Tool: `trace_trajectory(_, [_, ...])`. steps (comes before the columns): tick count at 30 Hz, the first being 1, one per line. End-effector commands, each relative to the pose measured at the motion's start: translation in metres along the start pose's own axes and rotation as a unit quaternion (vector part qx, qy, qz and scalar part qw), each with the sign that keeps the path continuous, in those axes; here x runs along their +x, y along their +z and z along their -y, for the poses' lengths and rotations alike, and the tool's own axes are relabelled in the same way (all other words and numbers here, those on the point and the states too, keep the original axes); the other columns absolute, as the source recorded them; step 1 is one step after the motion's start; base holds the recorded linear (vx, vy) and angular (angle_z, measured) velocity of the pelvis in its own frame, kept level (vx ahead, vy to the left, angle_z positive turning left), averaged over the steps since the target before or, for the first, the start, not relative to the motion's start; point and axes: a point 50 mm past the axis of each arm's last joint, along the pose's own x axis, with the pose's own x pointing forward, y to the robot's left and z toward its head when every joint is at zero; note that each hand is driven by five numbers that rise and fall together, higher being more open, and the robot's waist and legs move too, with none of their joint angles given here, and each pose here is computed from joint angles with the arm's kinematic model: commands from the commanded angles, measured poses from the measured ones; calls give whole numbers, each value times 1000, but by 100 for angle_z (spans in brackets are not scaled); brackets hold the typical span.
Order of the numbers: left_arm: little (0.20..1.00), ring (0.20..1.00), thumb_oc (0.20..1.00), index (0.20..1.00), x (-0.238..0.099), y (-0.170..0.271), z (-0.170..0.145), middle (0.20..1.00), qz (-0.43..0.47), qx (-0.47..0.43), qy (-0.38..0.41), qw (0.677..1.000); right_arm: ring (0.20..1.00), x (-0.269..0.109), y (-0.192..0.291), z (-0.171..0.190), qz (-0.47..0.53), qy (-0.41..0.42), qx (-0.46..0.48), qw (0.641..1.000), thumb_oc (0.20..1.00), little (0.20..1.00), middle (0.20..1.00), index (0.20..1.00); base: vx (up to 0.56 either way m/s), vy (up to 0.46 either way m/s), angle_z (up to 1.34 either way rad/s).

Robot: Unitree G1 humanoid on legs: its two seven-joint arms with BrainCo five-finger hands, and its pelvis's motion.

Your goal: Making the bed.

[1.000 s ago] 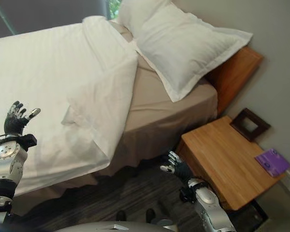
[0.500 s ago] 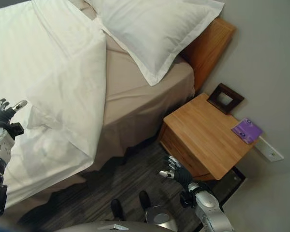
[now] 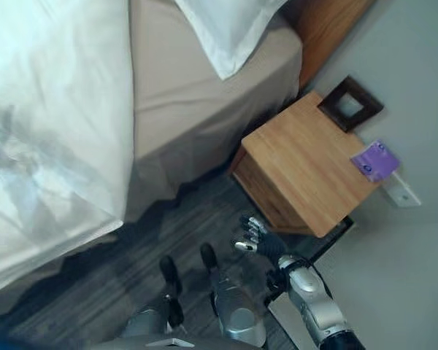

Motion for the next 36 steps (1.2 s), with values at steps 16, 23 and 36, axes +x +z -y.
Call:
trace_trajectory(16, [200,200,200,200,-40,56,144,200,118,35,-239,963,1000,1,-1,-3,12,-22,-11,1000,1000,1000,1000,1000,-12,-17,0])
trace_trajectory(23, [200,200,200,200,-114,93,219,200,202,-59,-408,888,1000,0,-6,2,-5,-26,-21,999,1000,1000,1000,1000,4,6,3])
trace_trajectory(36, [200,200,200,200,-236,60,281,200,130,-182,-591,775,1000,-7,-7,8,-22,-21,-41,999,1000,1000,1000,1000,11,-4,-2])
